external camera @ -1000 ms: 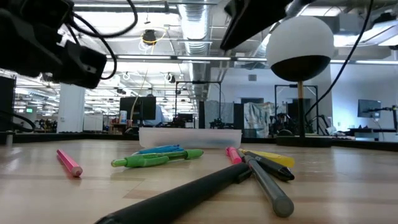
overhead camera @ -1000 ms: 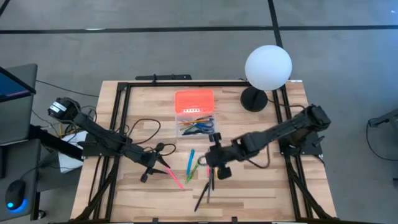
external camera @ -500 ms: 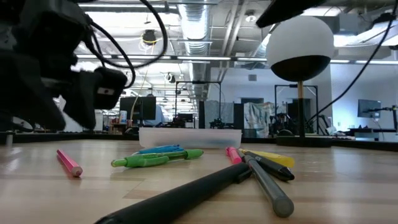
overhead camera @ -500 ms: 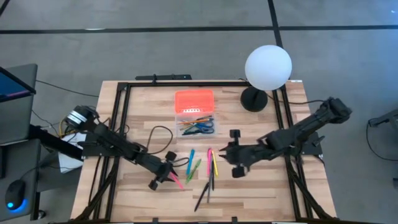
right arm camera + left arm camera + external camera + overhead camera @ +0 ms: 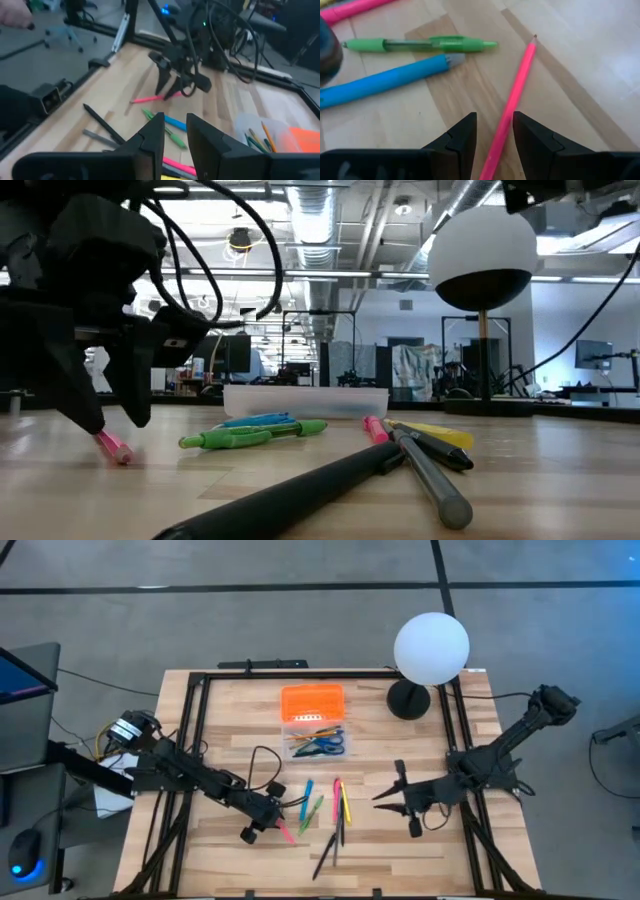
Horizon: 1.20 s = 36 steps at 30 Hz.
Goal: Pick & place school supplies into a supply box
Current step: Put the pink pencil into the supply box
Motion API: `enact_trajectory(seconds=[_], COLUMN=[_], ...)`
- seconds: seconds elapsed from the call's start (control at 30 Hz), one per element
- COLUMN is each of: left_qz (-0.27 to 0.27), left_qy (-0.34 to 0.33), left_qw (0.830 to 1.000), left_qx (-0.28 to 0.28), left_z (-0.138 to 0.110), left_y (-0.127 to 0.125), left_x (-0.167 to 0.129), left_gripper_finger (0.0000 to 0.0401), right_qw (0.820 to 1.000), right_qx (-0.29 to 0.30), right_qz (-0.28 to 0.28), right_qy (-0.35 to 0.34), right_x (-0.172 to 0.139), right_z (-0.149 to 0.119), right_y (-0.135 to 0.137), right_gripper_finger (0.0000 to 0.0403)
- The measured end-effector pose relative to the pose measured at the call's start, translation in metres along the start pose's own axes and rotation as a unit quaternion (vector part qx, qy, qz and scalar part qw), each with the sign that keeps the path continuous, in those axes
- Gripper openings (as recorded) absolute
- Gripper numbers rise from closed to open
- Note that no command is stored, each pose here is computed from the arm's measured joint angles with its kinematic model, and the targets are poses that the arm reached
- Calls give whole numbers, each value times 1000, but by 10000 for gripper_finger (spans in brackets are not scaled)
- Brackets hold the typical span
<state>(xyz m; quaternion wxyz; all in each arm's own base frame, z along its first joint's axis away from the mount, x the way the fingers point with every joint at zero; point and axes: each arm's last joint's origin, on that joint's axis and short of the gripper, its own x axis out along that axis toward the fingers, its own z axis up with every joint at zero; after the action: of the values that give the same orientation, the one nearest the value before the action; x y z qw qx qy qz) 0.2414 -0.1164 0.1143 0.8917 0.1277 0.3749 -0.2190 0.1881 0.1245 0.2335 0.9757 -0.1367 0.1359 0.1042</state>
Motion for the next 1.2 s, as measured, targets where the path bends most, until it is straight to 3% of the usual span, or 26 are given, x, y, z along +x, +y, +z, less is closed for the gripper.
enact_trajectory(seconds=[0.47,0.73,0.93,1.2], left_qz=[2,-8,-11,-9], left_qy=[75,79,100,122], left_qw=[997,996,992,984], left_qx=[-31,-33,-78,-126], left_z=[5,11,8,4], left_y=[6,6,5,4], left_x=[-1,-1,-3,-4], left_gripper_finger=[118,52,15,34], right_qw=[1000,1000,999,999], right_qx=[6,25,38,36], right_qz=[6,9,11,8], right_qy=[-17,13,22,29], right_x=[-2,9,20,28], right_z=[-26,-37,-44,-50], right_y=[6,13,20,23], right_gripper_finger=[75,75,75,75])
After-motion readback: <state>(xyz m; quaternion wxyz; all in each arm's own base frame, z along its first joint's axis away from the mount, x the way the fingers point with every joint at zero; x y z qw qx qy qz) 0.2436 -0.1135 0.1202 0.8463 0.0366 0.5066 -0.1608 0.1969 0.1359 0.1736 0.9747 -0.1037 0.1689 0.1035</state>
